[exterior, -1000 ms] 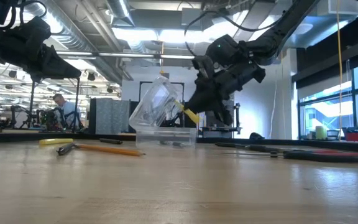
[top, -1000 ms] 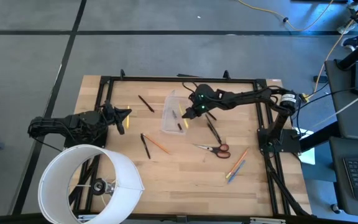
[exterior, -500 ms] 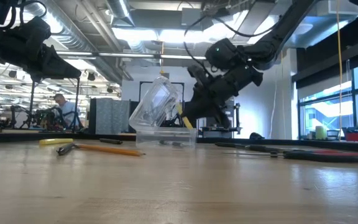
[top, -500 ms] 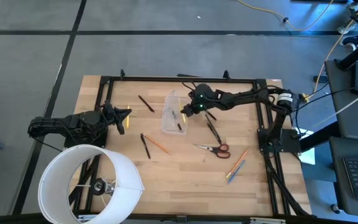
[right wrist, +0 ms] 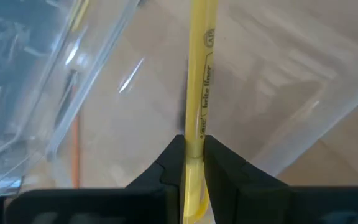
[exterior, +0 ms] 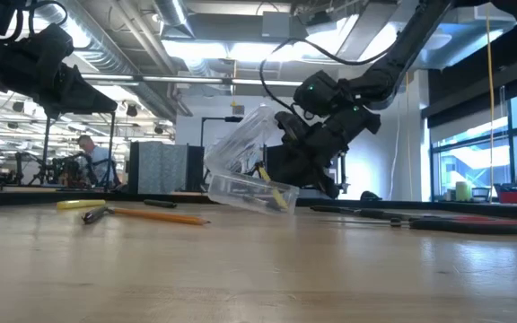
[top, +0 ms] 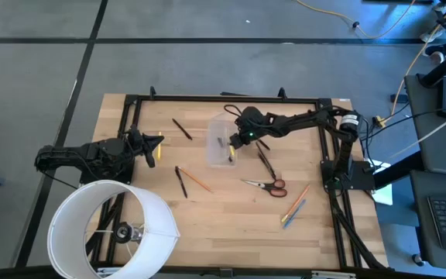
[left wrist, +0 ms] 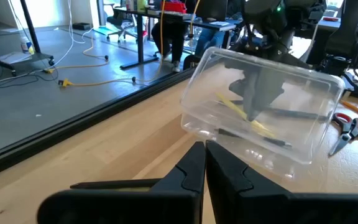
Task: Pick & place school supplies into a supply box
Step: Put the right yellow pen into the transparent supply box, then put the top right black pen into the transparent supply box
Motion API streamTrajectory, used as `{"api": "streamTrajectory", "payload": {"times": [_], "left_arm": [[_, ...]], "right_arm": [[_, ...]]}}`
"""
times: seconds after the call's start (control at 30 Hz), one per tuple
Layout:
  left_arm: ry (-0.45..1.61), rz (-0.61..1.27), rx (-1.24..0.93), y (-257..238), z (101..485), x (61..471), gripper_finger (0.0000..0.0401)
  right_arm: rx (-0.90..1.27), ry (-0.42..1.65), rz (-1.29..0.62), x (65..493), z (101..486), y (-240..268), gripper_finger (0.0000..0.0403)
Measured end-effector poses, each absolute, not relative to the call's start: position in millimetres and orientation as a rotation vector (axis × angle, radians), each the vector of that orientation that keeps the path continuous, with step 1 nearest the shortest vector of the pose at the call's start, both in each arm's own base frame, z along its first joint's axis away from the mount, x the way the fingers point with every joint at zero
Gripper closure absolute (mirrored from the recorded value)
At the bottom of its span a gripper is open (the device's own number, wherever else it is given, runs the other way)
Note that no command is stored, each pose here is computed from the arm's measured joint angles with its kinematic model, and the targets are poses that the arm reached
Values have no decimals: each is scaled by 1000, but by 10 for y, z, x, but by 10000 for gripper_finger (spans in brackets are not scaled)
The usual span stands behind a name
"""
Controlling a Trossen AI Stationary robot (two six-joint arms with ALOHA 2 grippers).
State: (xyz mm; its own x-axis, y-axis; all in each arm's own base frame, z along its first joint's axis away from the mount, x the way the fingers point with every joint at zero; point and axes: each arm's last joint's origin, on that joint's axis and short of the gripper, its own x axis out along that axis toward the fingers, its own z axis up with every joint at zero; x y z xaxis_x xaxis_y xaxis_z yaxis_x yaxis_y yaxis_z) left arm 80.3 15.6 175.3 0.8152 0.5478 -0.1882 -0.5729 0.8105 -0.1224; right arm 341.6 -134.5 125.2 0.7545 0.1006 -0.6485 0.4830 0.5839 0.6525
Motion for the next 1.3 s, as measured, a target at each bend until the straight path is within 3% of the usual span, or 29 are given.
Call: {"api": "streamTrajectory", "payload": {"times": [0.27, 0.67, 0.83, 1.1, 1.3], "left_arm": [[147, 601, -177, 156, 1753, 803, 395], [147, 601, -176, 156, 1752, 803, 394], [147, 601, -176, 156, 1753, 803, 394], [147, 601, -177, 156, 1753, 803, 393], [147, 601, -176, 156, 1752, 803, 394]], "right_arm": [[967, 695, -187, 3423, 1262, -1346, 350], [939, 681, -158, 3434, 1277, -1347, 291], [884, 652, -121, 3391, 1391, -1399, 285], [628, 618, -186, 3132, 1826, -1553, 287], [276, 761, -173, 2963, 1897, -1523, 287]]}}
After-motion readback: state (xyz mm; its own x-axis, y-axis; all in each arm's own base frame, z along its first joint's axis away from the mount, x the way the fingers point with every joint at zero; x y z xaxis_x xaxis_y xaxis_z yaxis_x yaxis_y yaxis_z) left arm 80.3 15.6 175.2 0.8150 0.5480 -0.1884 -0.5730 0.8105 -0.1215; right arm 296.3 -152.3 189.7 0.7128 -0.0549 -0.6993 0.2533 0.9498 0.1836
